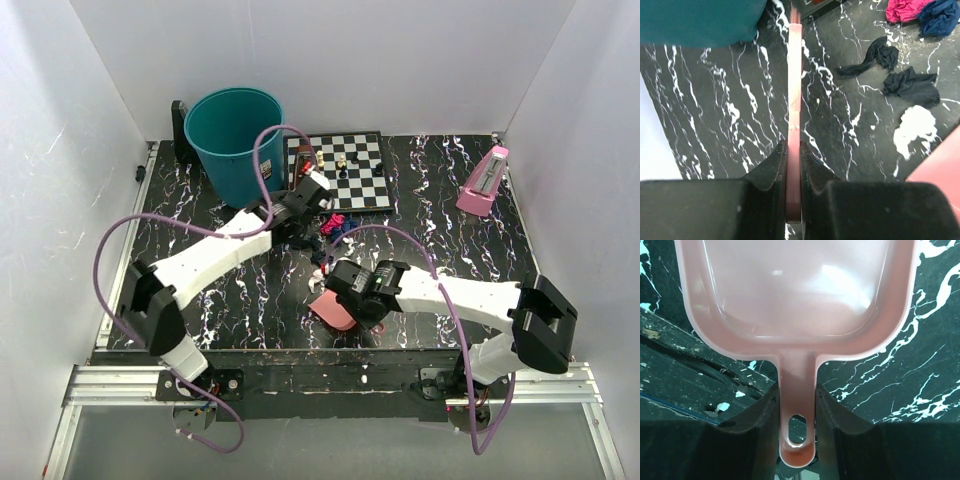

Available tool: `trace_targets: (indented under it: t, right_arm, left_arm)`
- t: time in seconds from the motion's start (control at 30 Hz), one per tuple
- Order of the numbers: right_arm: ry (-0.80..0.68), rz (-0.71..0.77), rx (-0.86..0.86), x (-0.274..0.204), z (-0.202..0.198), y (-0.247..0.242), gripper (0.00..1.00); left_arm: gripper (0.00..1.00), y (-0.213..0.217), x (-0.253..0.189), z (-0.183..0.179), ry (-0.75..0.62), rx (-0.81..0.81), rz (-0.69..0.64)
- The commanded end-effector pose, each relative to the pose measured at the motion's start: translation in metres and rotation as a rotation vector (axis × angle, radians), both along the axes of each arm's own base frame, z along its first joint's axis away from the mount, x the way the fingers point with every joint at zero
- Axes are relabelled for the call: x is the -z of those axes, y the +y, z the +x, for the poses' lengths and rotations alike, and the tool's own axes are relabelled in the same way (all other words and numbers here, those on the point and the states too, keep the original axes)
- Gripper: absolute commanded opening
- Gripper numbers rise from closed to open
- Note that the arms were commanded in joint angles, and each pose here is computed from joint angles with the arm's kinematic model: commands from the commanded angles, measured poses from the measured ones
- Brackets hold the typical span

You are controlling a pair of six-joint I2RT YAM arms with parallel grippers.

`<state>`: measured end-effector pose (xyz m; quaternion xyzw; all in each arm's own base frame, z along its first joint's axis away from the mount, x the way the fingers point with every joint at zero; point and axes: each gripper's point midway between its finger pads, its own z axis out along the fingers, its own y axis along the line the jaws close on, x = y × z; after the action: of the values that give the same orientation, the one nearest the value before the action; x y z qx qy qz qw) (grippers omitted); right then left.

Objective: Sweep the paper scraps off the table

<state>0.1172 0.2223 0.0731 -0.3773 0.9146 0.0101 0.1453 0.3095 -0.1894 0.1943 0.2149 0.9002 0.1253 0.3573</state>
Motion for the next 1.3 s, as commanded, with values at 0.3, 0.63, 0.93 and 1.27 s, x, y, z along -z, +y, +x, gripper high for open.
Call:
trace_targets:
  t: [0.3,0.63,0.93,1.27]
  right_arm:
    - [0.007,0.109,0.132,-0.008,0.028,0.007,0.01]
    - [0.011,0.119,0.111,0.002,0.034,0.011,0.01]
    - [-0.038,0.097,0.127,0.018,0.047,0.014,0.01]
    - [-0.163,0.146,0.167,0.018,0.067,0.015,0.01]
  left_arm:
    - [0.00,-0.086,0.036,0.069,0.087,0.241,0.041]
    - [0.00,-0.113,0.041,-0.001,0.406,0.423,-0.085]
    - [0.00,-0.122,-0.007,-0.054,0.525,0.457,-0.293]
    - [0.00,-0.095,-0.049,-0.066,0.443,0.366,-0.332]
